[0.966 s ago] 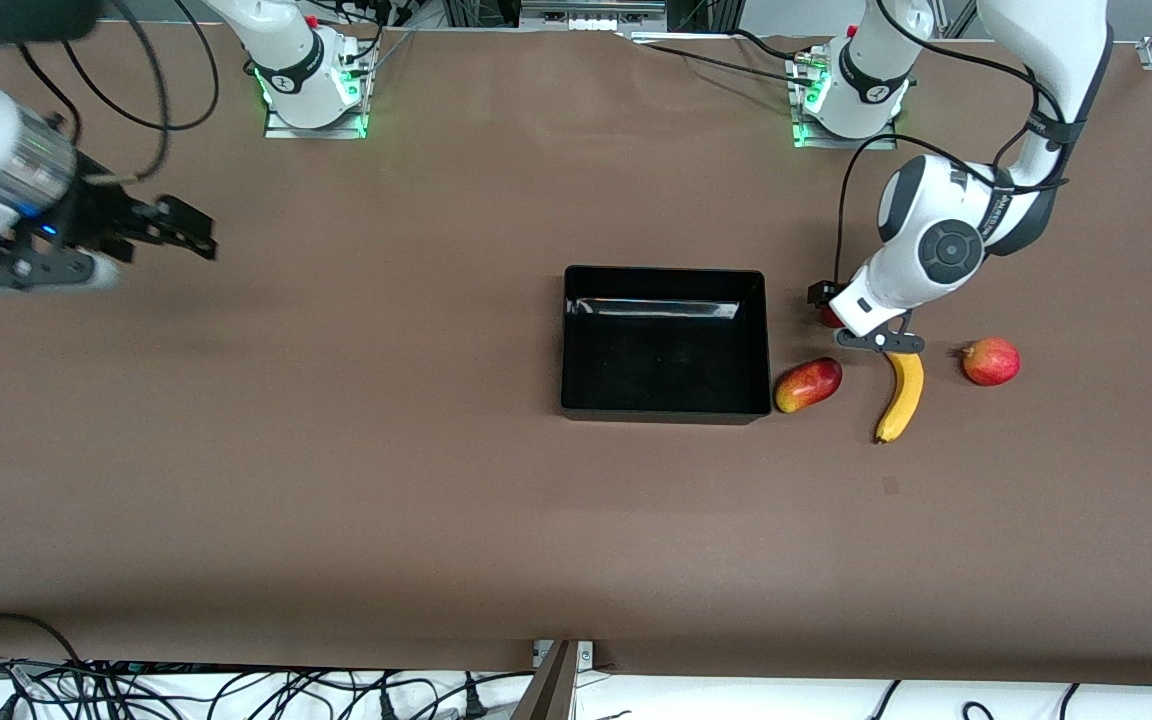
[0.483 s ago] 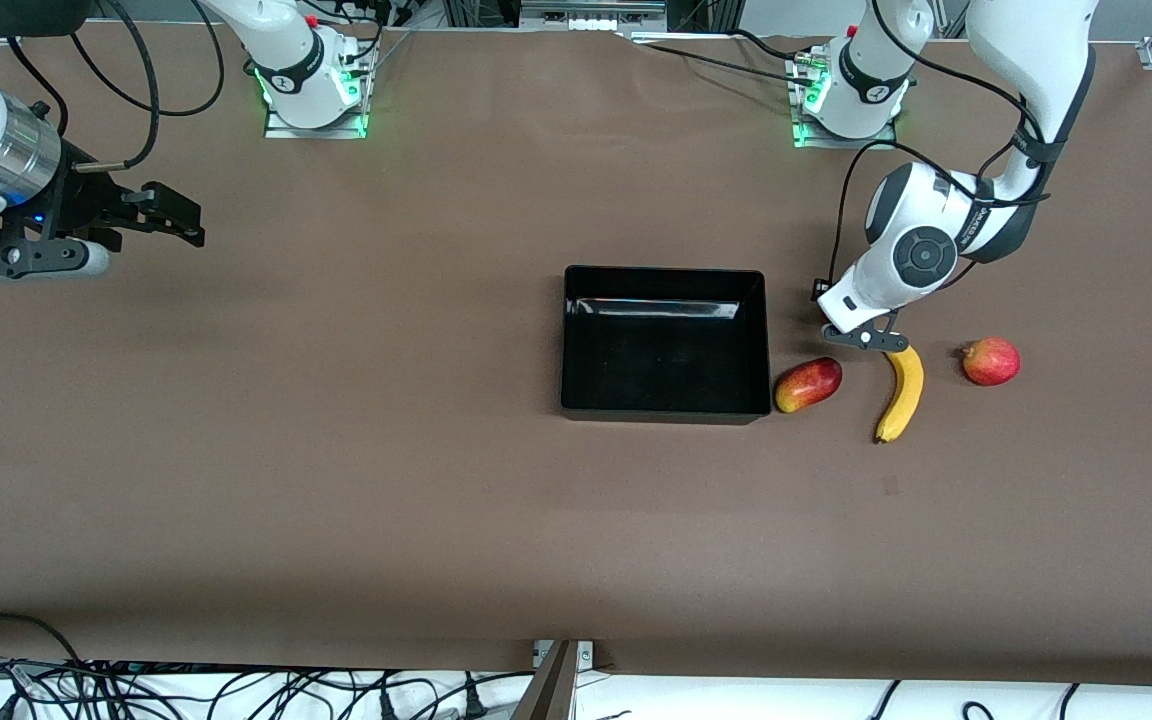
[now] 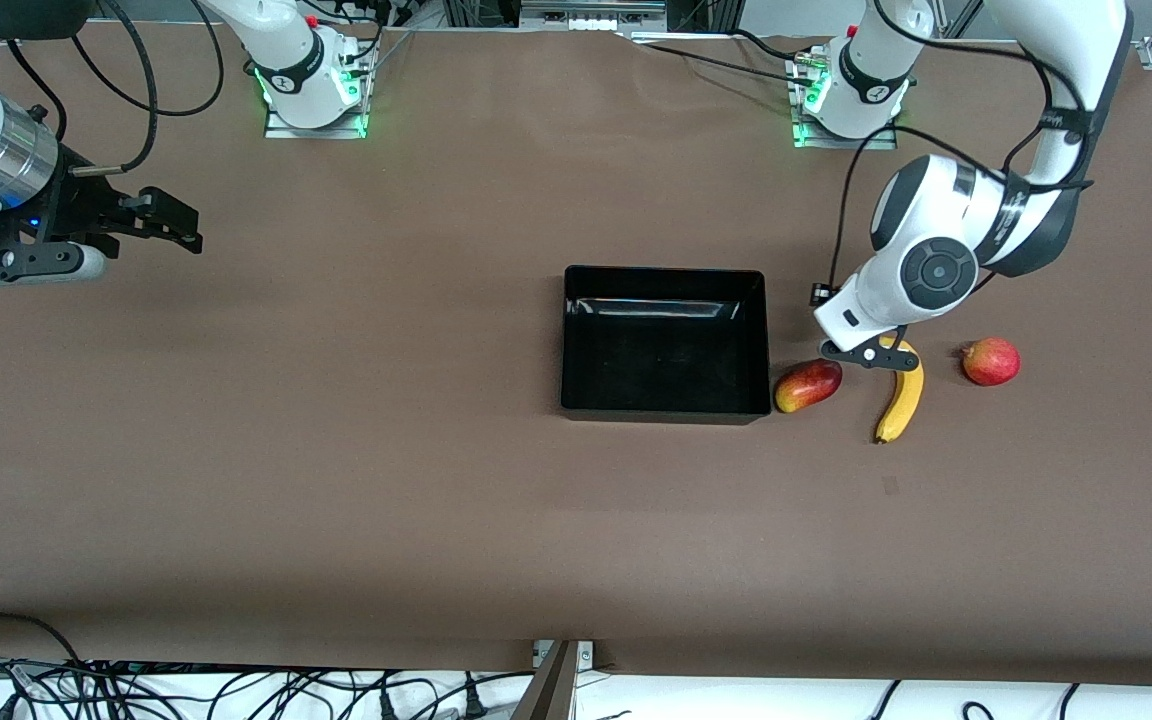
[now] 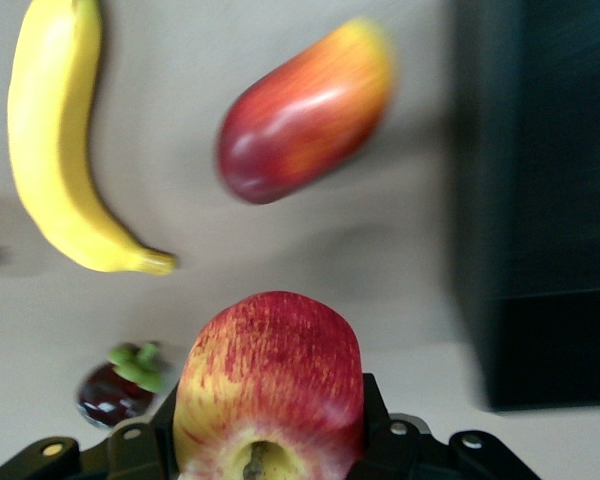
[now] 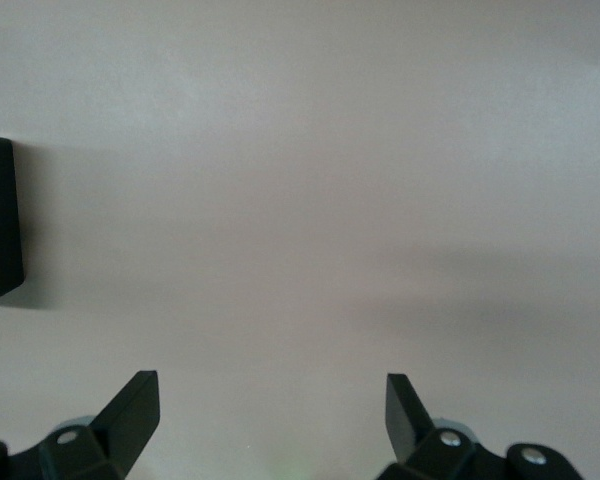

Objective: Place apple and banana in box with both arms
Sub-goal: 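Lower the left gripper and grasp the red apple, then carry the apple into the black box and open the left gripper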

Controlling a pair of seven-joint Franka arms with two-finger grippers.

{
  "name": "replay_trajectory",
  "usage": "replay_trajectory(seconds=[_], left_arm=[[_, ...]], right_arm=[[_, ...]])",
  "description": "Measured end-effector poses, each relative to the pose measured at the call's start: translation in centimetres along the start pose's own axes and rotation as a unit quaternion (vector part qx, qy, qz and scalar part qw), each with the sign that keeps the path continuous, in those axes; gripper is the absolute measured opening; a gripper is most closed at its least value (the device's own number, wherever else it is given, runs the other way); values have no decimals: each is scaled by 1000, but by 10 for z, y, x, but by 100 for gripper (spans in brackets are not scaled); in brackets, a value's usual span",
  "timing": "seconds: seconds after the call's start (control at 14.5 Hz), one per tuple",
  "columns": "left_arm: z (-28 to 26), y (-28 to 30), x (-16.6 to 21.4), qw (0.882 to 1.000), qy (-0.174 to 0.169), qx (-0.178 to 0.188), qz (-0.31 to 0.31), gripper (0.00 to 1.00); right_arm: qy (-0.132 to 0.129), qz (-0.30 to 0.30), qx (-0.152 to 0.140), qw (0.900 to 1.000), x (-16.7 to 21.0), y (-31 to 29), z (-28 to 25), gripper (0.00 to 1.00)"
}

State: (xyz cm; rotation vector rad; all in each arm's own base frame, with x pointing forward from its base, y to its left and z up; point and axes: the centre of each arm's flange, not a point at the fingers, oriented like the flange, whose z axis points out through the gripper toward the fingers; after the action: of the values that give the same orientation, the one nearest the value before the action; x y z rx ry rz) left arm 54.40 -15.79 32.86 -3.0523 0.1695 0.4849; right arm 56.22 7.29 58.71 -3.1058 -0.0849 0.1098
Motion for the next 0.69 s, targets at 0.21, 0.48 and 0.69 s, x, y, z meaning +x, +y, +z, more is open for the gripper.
replay_trajectory(seconds=[0.21,0.48,0.69], left_arm=[[-20,57,0,998,1,-39,-45,67],[35,150,7,994,-3,-34,-103,67],[91,160,26,994,-10,-32,-108,67]], right_arm=[[5,-3,-11,1000,1,-1,0,100],[16,-5,-24,1000,3,0,-4,100],[13,-4,-34,999,8,3,2,100]])
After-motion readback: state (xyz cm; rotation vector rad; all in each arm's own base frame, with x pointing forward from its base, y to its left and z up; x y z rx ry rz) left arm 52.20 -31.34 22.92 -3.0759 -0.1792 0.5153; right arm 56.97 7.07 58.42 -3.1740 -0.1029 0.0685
